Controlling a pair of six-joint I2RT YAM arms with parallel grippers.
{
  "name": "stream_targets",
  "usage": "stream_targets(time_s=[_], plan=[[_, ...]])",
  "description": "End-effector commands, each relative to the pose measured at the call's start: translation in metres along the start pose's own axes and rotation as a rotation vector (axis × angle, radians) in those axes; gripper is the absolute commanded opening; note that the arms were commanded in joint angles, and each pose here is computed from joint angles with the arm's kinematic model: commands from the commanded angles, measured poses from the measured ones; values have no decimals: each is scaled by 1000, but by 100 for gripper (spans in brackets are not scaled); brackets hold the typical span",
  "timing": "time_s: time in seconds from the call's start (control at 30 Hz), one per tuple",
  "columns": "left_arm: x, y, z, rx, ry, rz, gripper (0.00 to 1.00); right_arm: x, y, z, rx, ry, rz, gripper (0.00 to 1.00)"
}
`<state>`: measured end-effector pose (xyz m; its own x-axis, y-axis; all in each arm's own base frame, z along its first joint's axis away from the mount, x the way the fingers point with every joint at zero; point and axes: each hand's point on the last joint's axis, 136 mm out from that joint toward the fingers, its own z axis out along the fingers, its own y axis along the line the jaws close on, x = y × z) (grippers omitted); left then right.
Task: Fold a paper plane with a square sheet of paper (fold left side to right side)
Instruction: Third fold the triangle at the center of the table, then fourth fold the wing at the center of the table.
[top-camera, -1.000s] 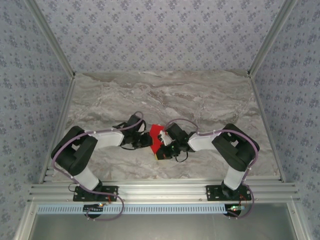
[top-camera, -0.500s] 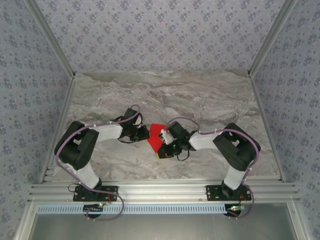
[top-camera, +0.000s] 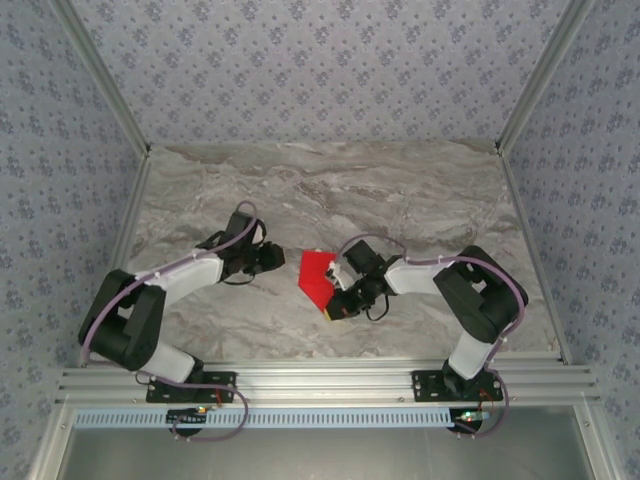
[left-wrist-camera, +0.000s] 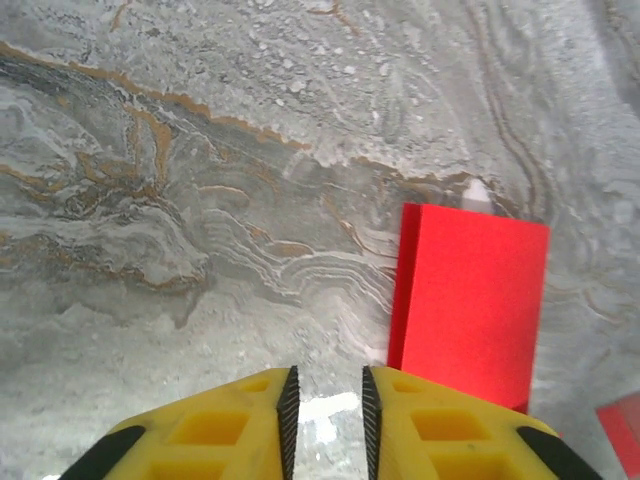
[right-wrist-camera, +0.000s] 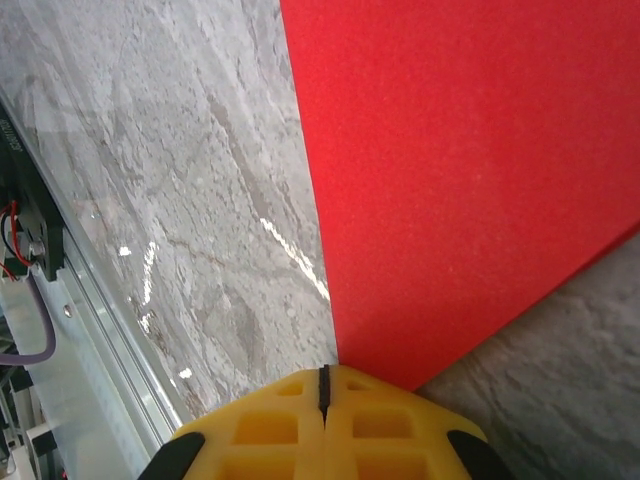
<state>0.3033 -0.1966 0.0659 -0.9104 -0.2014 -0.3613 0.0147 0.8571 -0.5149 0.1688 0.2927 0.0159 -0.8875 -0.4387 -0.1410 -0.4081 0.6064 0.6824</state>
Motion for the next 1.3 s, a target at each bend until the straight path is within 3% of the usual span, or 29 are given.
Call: stream_targets(time_s=[0.0,0.13,0.37,0.83,1.1,1.27], plan=[[10,-12,-10,82,15,-20,31,30,-20,-7,79,56,72,2],[25,-28,-12,199,37,-79,37,1,-4,-33,13,-85,34,16],[44,-48,1,256,86,-113,45,-36,-18,-53,128,-193,-20,37],[58,-62,27,245,156,-110,54,-51,-34,-46,148,-215,-4,38],[59,-77,34,282,172,-100,40,-53,-34,-59,202,-263,-35,38],[54,-88,27,310,157,-93,36,-45,-28,-88,290,-359,-97,48]])
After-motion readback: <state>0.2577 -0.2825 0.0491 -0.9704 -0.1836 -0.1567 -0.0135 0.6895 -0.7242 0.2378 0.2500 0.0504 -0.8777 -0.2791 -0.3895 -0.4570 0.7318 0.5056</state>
